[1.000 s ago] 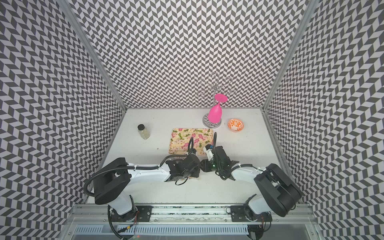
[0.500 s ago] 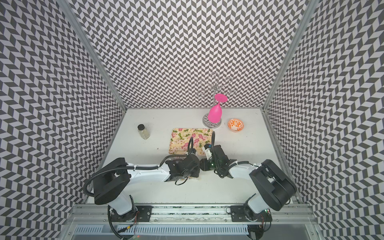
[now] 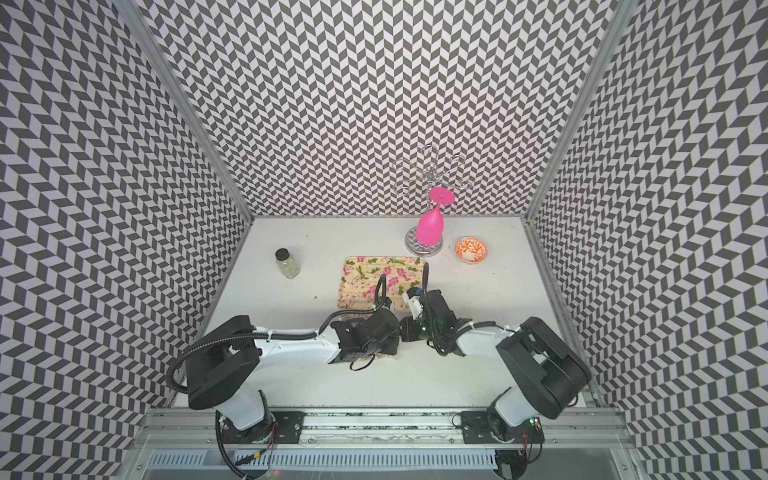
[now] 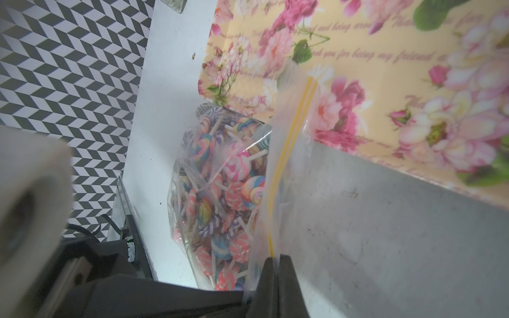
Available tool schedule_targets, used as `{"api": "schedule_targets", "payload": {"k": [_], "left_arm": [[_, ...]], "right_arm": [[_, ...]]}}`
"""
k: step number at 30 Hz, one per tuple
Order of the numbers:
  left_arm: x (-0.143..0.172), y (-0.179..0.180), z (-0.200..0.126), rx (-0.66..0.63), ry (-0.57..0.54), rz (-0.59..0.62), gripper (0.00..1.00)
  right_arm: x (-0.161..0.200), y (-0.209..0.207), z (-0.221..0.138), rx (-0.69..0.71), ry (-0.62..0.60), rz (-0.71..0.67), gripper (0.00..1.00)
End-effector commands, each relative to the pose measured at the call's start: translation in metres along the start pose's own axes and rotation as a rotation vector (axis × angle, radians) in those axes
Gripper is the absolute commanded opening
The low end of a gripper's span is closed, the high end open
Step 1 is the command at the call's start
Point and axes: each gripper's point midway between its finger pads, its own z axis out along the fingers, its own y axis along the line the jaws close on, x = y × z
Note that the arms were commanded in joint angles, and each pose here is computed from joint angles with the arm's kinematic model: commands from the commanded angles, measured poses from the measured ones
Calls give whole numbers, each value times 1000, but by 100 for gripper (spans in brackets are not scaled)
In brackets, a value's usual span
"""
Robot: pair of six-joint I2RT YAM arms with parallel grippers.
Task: Pour candies out of the ziploc bag
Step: Open the ziploc bag at the center of the board.
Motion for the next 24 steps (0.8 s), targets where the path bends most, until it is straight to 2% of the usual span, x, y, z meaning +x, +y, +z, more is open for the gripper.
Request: {"api": "schedule_targets", "payload": {"k": [1,14,24], "left_arm": [[-10,5,-10,-33,-49,-21,0],[-6,29,-5,-110,-46,-79,0],[-11,33,-14,-123,-71,-90,0]], "right_arm": [[0,-11,0,47,-33,2,0],[-3,-57,-14,313,-100,29,0],[-1,-61,-16,342,-104,32,0]]}}
